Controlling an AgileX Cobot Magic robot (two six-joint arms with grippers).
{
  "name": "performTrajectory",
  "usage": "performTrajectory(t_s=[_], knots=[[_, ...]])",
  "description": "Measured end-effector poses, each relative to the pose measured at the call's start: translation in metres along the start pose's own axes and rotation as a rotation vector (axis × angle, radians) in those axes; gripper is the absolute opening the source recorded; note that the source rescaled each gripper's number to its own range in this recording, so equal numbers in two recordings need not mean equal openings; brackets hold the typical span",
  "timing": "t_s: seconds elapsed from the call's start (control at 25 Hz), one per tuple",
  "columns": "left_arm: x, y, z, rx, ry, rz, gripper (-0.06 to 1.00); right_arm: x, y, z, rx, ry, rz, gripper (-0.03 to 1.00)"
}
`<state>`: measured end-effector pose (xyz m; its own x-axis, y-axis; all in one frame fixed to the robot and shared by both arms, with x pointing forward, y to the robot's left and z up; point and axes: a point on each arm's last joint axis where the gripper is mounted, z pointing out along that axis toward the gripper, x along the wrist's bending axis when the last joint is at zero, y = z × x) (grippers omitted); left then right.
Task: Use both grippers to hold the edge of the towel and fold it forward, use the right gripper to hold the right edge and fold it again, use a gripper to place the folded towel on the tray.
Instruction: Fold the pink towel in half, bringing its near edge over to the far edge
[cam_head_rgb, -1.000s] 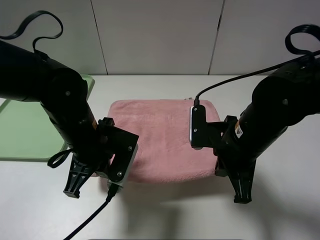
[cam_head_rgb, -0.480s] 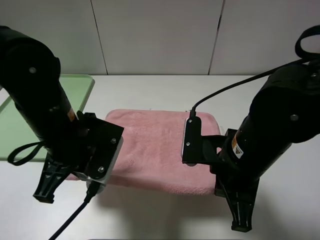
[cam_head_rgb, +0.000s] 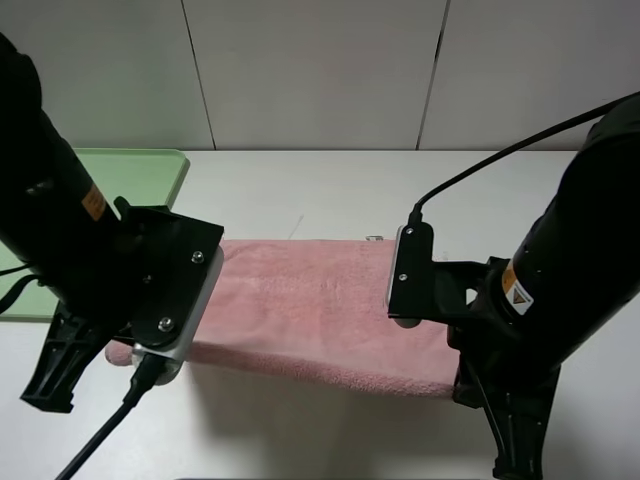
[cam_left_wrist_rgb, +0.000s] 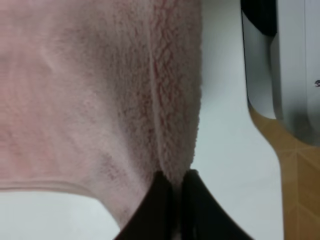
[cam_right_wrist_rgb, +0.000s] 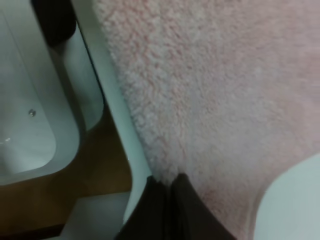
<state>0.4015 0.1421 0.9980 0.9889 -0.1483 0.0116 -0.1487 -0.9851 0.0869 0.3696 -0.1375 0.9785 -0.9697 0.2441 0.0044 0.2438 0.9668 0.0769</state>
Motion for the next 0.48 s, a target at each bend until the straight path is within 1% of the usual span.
performTrajectory(t_s=[0.32, 0.48], knots=[[-0.002, 0.001, -0.001, -0.009, -0.010, -0.013, 0.00, 0.007, -0.010, -0.023, -0.056, -0.015, 0.016, 0.00], [-0.001, 0.000, -0.001, -0.006, -0.008, -0.011, 0.00, 0.006, -0.008, -0.030, -0.058, -0.018, 0.014, 0.00]])
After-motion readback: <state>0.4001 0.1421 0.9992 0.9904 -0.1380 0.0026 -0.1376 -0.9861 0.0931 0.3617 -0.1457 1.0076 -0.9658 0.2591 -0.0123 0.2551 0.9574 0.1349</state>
